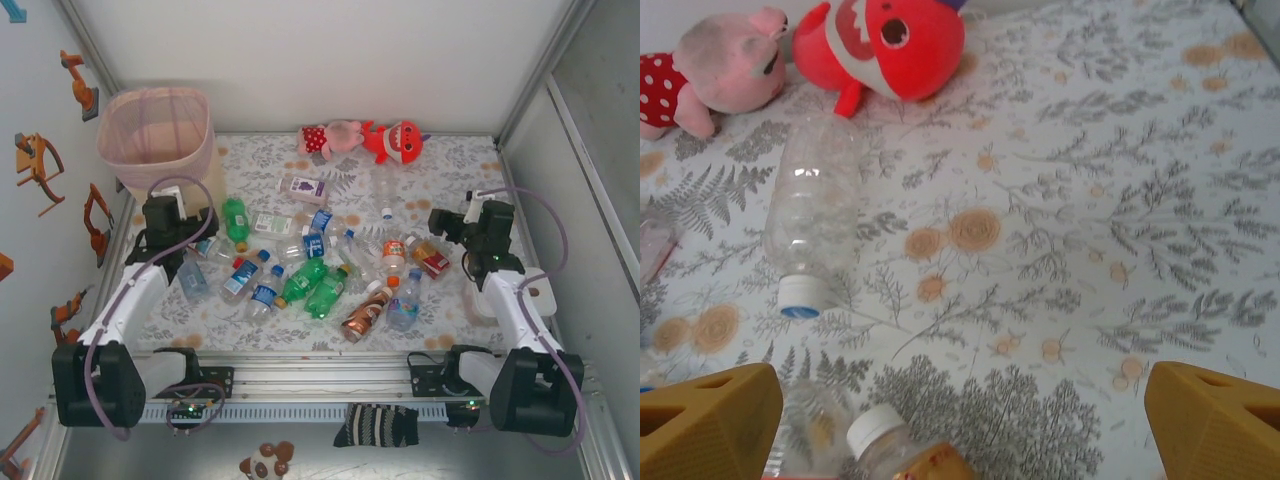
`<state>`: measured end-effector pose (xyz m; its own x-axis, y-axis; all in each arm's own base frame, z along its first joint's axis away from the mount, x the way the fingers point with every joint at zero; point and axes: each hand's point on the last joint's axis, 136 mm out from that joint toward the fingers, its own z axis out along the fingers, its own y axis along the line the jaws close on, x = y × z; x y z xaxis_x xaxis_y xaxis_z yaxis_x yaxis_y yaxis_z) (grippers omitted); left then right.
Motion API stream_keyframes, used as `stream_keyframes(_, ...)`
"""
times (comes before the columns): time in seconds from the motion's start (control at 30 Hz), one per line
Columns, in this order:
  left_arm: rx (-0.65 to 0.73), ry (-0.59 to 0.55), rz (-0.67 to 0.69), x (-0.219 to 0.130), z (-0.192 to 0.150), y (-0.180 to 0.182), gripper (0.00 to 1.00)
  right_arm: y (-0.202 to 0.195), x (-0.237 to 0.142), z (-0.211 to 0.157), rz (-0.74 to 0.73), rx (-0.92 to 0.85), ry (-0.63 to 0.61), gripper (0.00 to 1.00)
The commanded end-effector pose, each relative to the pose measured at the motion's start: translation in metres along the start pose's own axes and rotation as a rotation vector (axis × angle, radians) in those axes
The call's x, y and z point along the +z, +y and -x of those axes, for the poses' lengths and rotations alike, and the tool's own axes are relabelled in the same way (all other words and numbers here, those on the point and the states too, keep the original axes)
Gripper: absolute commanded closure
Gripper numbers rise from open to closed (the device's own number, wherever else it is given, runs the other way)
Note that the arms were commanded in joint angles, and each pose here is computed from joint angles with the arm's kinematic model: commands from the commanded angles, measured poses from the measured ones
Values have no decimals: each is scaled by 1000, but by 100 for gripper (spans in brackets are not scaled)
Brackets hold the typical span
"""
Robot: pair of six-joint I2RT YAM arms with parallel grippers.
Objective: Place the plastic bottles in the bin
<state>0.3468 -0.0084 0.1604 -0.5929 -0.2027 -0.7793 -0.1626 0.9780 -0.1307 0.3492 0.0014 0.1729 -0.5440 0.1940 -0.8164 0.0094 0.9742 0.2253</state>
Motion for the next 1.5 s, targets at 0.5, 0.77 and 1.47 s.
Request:
stream_keyframes(0.5, -185, 268, 126, -57, -93, 35, 3, 27, -23, -8, 119, 119, 119, 14)
stream_keyframes(0.77, -220, 337, 172, -46, -108, 40, 0, 32, -22, -7, 149, 127, 128, 14)
stream_keyframes(1.47, -354, 520, 242, -11, -156, 48, 27, 34, -21, -8, 162, 130, 135, 14)
